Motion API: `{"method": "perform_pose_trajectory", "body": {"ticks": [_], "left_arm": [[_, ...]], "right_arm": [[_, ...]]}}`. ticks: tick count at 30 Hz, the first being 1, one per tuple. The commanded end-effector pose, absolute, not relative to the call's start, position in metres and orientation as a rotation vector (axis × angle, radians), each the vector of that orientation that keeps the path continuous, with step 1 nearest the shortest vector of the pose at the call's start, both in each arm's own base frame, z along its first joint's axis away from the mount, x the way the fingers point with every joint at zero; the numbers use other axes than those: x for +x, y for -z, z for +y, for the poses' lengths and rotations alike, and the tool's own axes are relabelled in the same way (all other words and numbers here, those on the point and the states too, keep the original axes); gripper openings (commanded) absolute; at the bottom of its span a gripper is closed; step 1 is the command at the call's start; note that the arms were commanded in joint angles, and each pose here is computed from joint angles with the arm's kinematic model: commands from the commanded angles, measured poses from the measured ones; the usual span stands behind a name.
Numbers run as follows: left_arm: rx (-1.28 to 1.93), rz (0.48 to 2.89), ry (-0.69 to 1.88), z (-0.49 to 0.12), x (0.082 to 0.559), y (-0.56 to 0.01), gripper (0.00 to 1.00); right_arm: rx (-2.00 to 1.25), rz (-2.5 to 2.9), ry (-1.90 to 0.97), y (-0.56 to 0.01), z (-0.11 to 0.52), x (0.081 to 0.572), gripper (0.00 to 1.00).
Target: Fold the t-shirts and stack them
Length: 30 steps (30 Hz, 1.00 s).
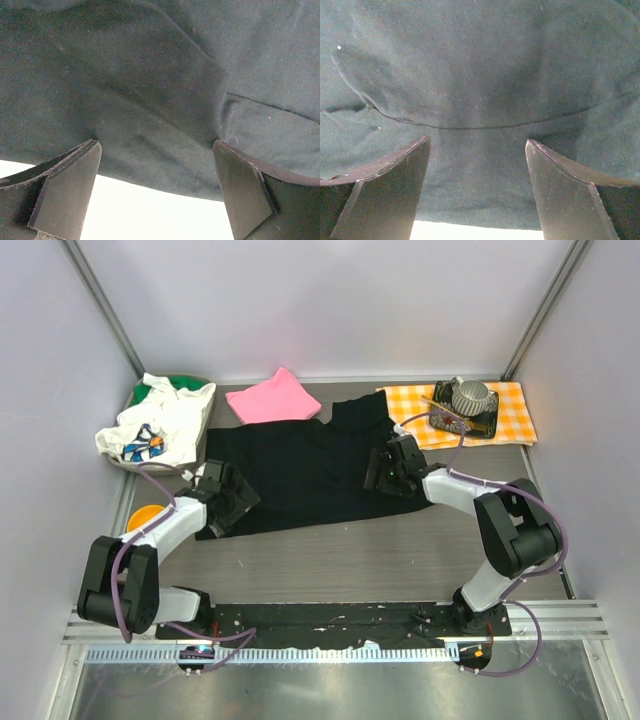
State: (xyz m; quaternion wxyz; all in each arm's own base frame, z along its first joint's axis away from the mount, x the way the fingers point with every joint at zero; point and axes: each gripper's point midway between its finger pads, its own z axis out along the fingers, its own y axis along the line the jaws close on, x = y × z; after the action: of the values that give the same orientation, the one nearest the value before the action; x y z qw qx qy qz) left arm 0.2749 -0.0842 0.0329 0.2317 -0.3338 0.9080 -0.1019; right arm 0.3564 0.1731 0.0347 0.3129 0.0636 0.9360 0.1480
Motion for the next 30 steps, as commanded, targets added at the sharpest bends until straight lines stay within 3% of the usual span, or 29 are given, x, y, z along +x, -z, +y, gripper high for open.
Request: {"method": "perform_pose_trajectory", "body": {"ticks": [1, 10, 18, 24, 30], "left_arm": [[-0.920, 2.496, 0.237, -0.078, 0.265, -0.021, 1.00], [-0.912, 2.543, 0.225, -0.082, 0.225, -0.009, 1.00], [-0.851, 2.565, 0.184, -0.094, 0.185, -0.011, 1.00], [-0.832, 2.574, 0.176, -0.095, 0.158, -0.016, 1.00], [-0.827, 2.485, 0.285, -0.094, 0.155, -0.055, 1.00]], "right_arm": [[0.213, 2.489, -0.401, -0.027, 0.166, 0.336, 0.83], [0.368, 2.530, -0.088, -0.027, 0.105, 0.276, 0.83], [0.455, 2.567, -0.017, -0.033, 0.082, 0.228, 0.85], [0.454, 2.493, -0.056, -0.060, 0.082, 0.222, 0.85], [0.352, 2.350, -0.231, -0.112, 0.108, 0.255, 0.87]]}}
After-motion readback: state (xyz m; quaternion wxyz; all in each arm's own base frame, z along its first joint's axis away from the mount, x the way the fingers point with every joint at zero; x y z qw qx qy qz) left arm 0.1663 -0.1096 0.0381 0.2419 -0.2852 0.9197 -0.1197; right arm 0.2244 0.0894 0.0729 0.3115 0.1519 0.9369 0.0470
